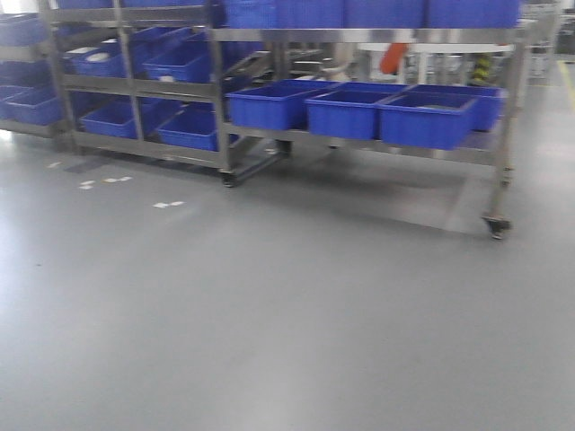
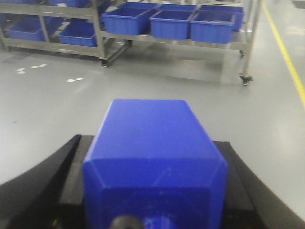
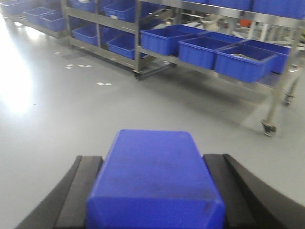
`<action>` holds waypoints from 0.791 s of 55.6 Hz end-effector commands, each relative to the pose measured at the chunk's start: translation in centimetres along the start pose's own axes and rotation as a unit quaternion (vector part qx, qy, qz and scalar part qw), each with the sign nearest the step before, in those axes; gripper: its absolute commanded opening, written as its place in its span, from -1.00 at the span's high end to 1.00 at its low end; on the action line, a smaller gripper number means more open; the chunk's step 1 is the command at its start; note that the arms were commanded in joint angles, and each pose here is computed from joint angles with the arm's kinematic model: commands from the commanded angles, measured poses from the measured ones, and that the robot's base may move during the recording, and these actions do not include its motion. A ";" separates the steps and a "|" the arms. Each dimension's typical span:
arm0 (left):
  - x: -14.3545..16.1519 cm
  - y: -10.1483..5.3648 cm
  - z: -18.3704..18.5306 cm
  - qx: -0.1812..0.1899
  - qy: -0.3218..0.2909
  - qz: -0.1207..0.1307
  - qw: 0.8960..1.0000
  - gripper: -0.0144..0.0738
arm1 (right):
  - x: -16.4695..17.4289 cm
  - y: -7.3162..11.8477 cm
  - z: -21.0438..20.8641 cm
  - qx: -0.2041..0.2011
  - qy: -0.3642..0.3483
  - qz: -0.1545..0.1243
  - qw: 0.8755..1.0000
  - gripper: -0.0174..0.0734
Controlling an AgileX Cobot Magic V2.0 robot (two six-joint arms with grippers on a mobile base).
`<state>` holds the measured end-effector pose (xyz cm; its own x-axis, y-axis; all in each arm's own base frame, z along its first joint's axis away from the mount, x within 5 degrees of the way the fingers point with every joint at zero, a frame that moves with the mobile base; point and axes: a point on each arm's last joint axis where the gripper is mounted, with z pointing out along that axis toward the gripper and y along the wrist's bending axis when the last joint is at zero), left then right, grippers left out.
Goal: Pick and sort blue part to right shelf
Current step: 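Drive the base away from the table holding both parts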
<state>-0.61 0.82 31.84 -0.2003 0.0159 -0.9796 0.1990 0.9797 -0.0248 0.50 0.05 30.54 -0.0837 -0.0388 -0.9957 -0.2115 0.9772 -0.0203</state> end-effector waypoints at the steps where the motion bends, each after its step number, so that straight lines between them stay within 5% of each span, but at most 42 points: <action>1: -1.4 -0.1 -0.2 0.005 -0.045 0.000 0.999 -0.21 | -1.6 -0.1 -0.2 0.003 -0.053 -0.007 0.999 0.11; 44: -1.4 -0.1 -0.2 0.005 -0.045 0.000 0.999 -0.21 | -1.6 -0.1 -0.2 0.003 -0.053 -0.007 0.999 0.11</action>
<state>-0.61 0.82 31.84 -0.2003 0.0159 -0.9796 0.1990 0.9797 -0.0248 0.50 0.05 30.54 -0.0837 -0.0388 -0.9957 -0.2115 0.9772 -0.0203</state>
